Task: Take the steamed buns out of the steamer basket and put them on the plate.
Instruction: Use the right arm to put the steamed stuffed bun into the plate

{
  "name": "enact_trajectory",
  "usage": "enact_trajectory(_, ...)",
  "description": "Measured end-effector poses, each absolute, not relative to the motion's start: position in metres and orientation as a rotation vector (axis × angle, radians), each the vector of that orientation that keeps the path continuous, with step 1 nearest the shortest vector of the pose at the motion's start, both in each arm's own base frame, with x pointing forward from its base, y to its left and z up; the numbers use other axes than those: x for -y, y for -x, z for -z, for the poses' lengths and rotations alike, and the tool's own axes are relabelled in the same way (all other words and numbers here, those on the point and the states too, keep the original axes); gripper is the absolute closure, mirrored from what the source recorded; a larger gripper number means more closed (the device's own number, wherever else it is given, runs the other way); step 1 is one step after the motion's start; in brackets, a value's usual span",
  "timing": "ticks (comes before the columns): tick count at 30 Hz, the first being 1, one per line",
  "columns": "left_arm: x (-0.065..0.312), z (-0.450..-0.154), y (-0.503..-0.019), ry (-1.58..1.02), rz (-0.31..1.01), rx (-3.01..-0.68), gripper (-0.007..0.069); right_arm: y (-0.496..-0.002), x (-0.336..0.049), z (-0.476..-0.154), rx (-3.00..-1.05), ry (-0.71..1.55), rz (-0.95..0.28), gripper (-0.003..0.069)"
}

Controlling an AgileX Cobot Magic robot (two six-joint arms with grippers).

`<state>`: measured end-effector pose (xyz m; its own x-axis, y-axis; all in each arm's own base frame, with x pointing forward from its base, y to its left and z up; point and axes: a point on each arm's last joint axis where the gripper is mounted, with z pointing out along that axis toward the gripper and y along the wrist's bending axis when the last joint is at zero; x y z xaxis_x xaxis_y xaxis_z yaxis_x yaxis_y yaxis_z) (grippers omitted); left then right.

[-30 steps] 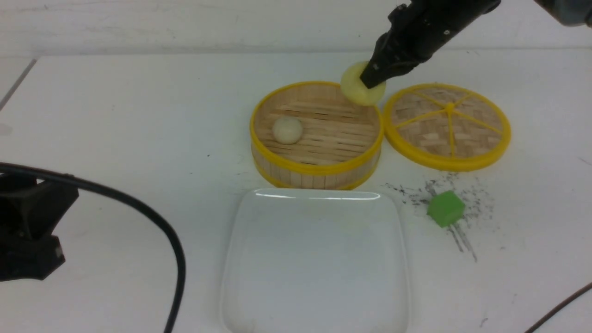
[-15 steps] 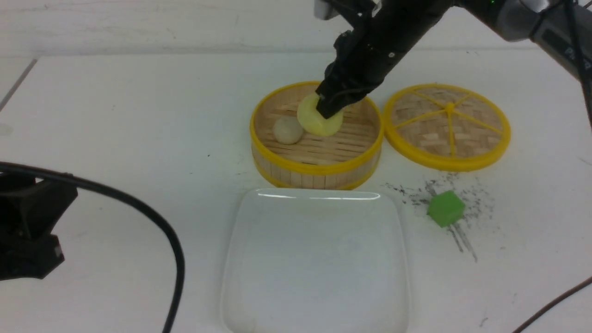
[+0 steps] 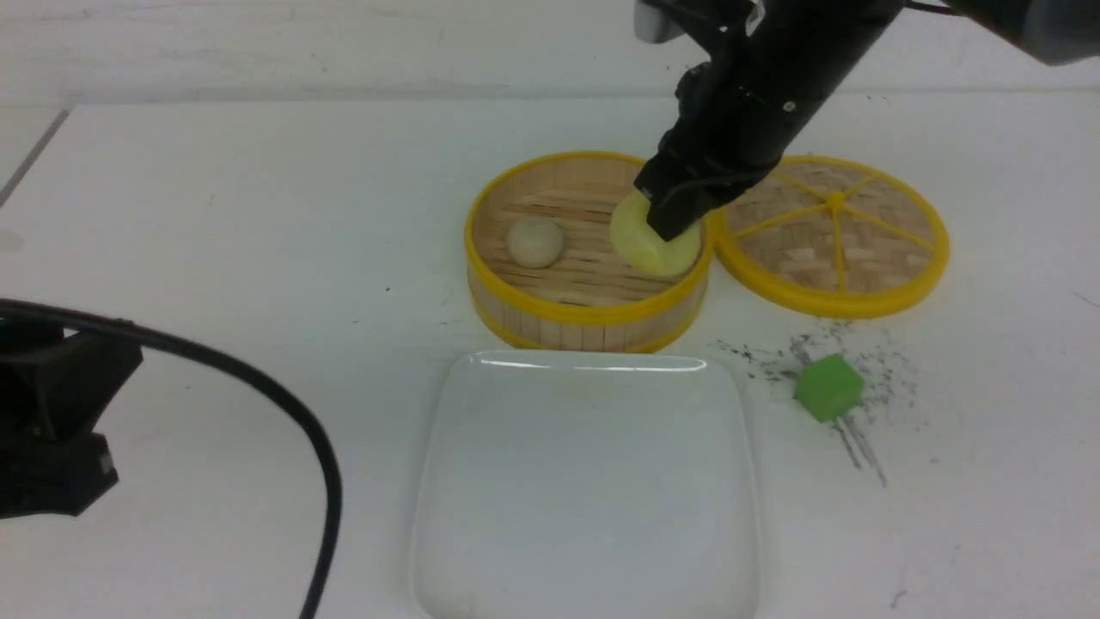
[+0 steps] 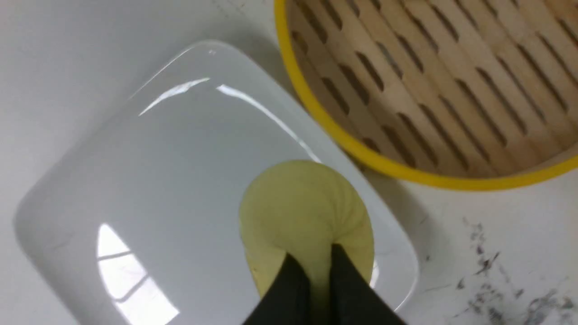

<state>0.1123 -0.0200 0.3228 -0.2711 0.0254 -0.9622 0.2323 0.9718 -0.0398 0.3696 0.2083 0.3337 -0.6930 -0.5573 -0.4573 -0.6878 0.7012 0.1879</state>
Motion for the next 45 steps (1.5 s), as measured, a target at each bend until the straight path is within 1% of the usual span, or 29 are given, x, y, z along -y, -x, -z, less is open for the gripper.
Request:
enact_trajectory(2, 0.020, -0.323, -0.112, -0.189, 0.201, -1.839, 0.0270, -0.362, -0.207, -0.333, -2.558, 0.968, -0.519, 0.0638)
enact_trajectory(5, 0.020, -0.323, -0.112, -0.189, 0.201, -1.839, 0.0270, -0.338, -0.200, -0.328, -2.612, 0.958, -0.592, 0.0638)
enact_trajectory(8, 0.020, -0.323, -0.112, -0.187, 0.200, -1.837, 0.0270, -0.325, -0.194, -0.322, -2.643, 0.972, -0.602, 0.0638)
enact_trajectory(12, 0.020, -0.323, -0.112, -0.186, 0.198, -1.836, 0.0270, -0.299, -0.185, -0.298, -2.700, 1.053, -0.645, 0.0638)
enact_trajectory(13, 0.020, -0.323, -0.112, -0.186, 0.198, -1.836, 0.0270, -0.296, -0.185, -0.290, -2.706, 1.060, -0.685, 0.0638)
enact_trajectory(19, 0.020, -0.323, -0.112, -0.187, 0.199, -1.836, 0.0270, -0.290, -0.191, -0.259, -2.637, 1.079, -0.801, 0.0638)
enact_trajectory(26, 0.020, -0.323, -0.112, -0.187, 0.199, -1.836, 0.0270, -0.292, -0.203, -0.252, -2.523, 1.111, -0.767, 0.0638)
enact_trajectory(30, 0.020, -0.323, -0.112, -0.189, 0.201, -1.839, 0.0270, -0.295, -0.207, -0.240, -2.534, 1.128, -0.757, 0.0638)
enact_trajectory(35, 0.020, -0.322, -0.112, -0.192, 0.204, -1.843, 0.0270, -0.302, -0.211, -0.214, -2.581, 1.149, -0.730, 0.0638)
enact_trajectory(38, 0.020, -0.322, -0.112, -0.194, 0.206, -1.846, 0.0270, -0.304, -0.210, -0.211, -2.580, 1.160, -0.702, 0.0638)
enact_trajectory(45, 0.021, -0.322, -0.112, -0.195, 0.207, -1.847, 0.0270, -0.302, -0.210, -0.211, -2.589, 1.180, -0.700, 0.0623)
